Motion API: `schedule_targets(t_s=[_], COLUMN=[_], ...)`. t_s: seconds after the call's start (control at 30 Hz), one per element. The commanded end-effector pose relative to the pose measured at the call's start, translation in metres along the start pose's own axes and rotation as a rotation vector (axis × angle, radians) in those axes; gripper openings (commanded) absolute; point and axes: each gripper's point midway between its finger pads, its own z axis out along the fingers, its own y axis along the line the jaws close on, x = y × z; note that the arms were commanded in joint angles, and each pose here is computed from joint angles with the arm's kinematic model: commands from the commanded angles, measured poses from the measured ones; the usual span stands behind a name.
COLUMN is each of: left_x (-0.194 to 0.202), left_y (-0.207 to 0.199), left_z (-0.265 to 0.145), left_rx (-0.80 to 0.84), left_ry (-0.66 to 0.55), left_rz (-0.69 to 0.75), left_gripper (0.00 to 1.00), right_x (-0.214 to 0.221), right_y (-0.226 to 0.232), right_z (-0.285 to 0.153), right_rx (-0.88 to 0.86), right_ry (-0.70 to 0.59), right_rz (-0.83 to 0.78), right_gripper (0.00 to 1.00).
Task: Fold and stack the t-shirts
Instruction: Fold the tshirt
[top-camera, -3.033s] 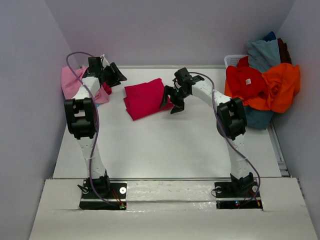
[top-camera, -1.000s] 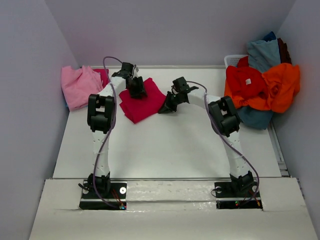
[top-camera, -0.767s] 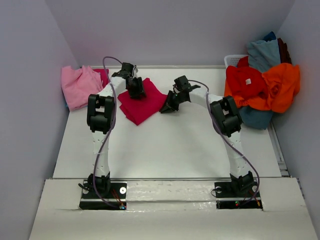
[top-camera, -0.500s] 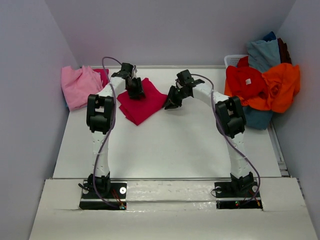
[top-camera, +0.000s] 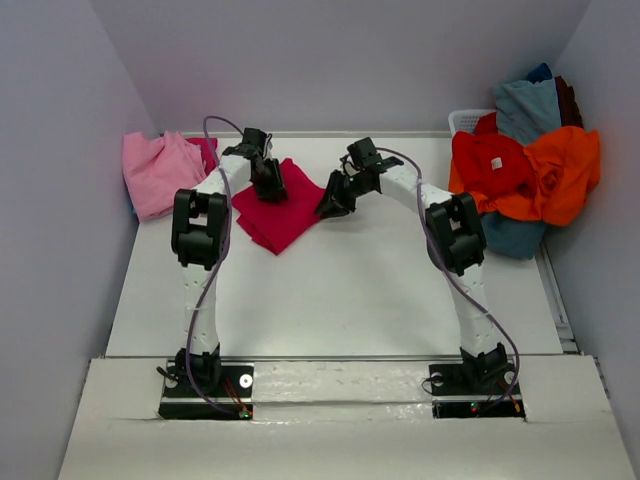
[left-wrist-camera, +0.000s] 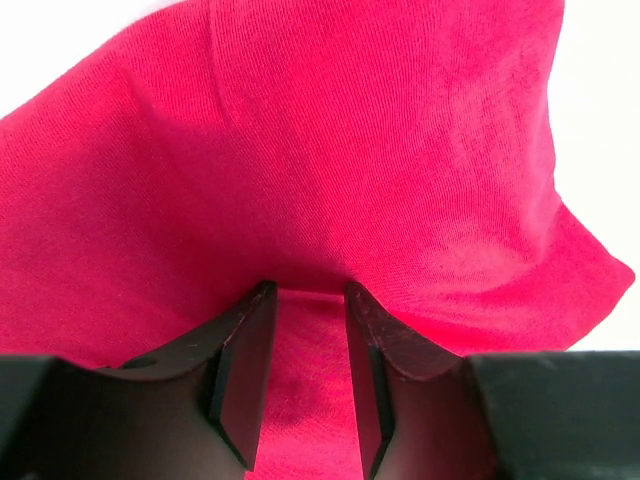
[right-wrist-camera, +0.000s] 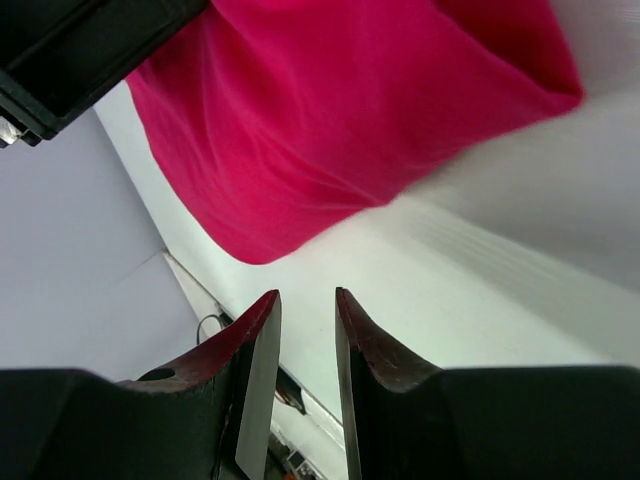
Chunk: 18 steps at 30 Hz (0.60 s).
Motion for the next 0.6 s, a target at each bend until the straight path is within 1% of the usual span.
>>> schedule_targets(t_s=[0.0,0.03,0.07,0.13,0.17,0.23,0.27,0.33,0.43,0.57], left_x=[0.035,0.033,0.046,0.06,0.064,0.066,0.078,0.088,0.093,0.087], left_y=[-0.002,-0.007,-0.001,-0.006,-0.006,-0.013,-0.009,-0.011,-0.015,-0.02], left_z=[0.0,-0.002,0.002,0.005,0.005,0.003,0.004,0.003,-0.003,-0.012], left_rx=[-0.062,-0.043,-0.048,-0.017,-0.014,0.03,0.028,0.057,0.087,0.097], left_ry=[0.102,0.085,0.109,0.127,0.134,0.124,0.147,0.154,0.137,0.113], left_rz=[-0.017,-0.032,-0.053,-0.082,-0.094,-0.116,-0.151,-0.177,-0.218,-0.223], left_gripper=[0.44,0.42,0.38,0.36,0.32,0.29,0.25,0.24,0.23,0.23], right_x=[0.015,0.015,0.022,0.027,0.033,0.04,0.042,0.049,0.055,0.067], right_y=[0.032,0.035,0.041,0.044,0.044,0.046,0.044,0.04,0.029,0.011], right_z=[0.011,0.011,0.013,0.016,0.02,0.024,0.024,0.028,0.031,0.028], right_rx=[-0.095,-0.109,-0.127,-0.126,-0.125,-0.135,-0.136,-0.129,-0.103,-0.043], right_ry=[0.068,0.073,0.095,0.108,0.122,0.139,0.144,0.156,0.169,0.188], right_rz=[-0.07,-0.074,-0.087,-0.106,-0.112,-0.115,-0.11,-0.106,-0.082,-0.064], right_gripper=[0.35,0.35,0.35,0.35,0.35,0.35,0.35,0.35,0.35,0.35])
